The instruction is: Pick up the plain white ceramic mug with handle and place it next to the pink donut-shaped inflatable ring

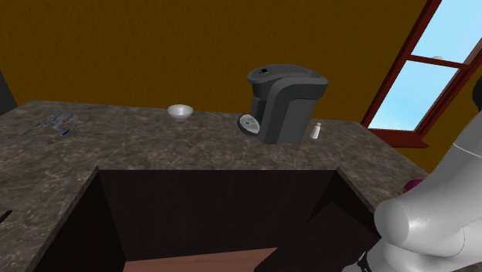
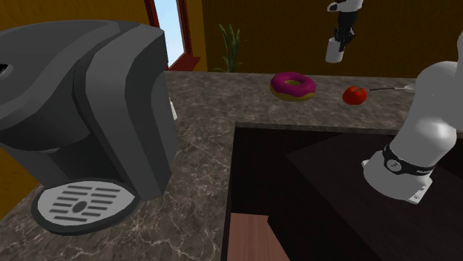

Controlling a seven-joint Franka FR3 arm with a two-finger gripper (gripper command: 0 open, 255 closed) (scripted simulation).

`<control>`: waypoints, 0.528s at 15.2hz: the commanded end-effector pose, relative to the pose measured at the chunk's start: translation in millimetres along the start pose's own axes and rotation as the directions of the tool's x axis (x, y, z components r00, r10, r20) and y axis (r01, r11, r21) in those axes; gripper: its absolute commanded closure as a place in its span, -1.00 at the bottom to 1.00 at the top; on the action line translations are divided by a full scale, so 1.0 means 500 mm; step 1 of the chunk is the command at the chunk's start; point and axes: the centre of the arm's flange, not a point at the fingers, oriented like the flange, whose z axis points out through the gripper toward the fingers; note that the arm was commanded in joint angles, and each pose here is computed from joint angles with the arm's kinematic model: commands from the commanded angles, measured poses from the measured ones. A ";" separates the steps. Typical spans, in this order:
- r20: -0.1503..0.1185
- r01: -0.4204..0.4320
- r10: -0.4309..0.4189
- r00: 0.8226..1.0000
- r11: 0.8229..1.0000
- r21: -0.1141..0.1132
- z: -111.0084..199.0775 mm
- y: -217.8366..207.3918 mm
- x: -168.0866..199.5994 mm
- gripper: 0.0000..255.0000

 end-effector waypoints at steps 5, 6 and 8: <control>-0.003 0.004 -0.004 1.000 1.000 -0.003 0.059 0.037 -0.055 1.00; -0.003 0.004 -0.004 1.000 1.000 -0.003 0.069 0.037 -0.053 1.00; -0.003 0.004 -0.004 1.000 1.000 -0.003 0.090 0.037 -0.050 1.00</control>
